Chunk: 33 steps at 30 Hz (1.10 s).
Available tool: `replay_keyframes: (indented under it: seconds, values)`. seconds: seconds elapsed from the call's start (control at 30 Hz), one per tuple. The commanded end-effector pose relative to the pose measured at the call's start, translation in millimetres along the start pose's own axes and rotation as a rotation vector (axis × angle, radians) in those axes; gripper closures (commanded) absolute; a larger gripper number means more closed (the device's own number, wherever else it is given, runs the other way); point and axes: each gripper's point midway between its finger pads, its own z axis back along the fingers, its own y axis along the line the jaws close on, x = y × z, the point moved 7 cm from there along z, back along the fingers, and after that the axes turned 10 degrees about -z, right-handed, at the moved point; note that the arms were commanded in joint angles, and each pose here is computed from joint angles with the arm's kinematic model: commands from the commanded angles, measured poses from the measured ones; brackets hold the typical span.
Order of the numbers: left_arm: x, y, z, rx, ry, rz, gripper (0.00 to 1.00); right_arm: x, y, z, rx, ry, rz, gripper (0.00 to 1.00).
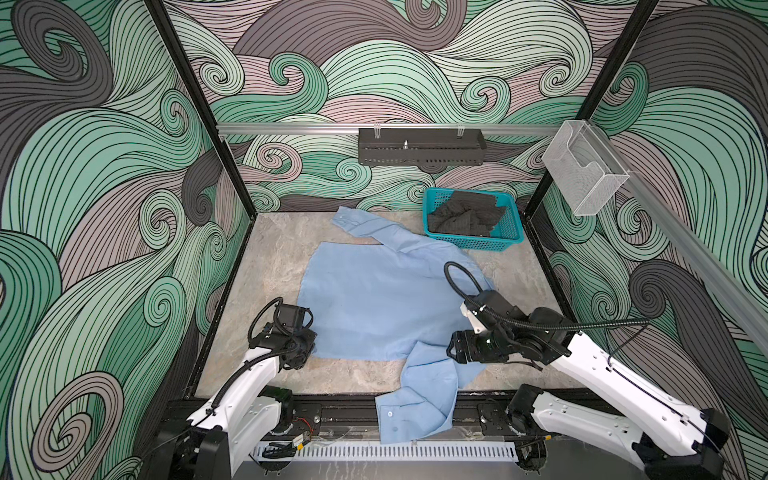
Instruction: Fold and stack the long sleeve shirts
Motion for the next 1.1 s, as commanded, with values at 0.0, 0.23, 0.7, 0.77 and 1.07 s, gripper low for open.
replay_keyframes:
  seconds: [0.0, 0.23, 0.7, 0.77, 1.07]
  values:
    - [-1, -7, 20, -0.052, 0.004, -0.044, 1.0, -24, -16, -5, -0.129, 0.027, -0.048, 0.19]
    - [-3, -5, 23, -0.068, -0.007, -0.054, 1.0, -66, -4, -41, -0.17, 0.101, 0.024, 0.18]
    - [-2, -15, 25, -0.09, 0.026, -0.087, 1.0, -83, 27, -72, -0.254, 0.044, 0.175, 0.11]
    - [-1, -16, 25, -0.088, 0.02, -0.087, 1.0, -80, 15, -72, -0.251, 0.025, 0.103, 0.11]
    - [1, -23, 24, -0.089, 0.043, -0.103, 1.0, -74, -2, -106, -0.17, 0.119, -0.068, 0.27]
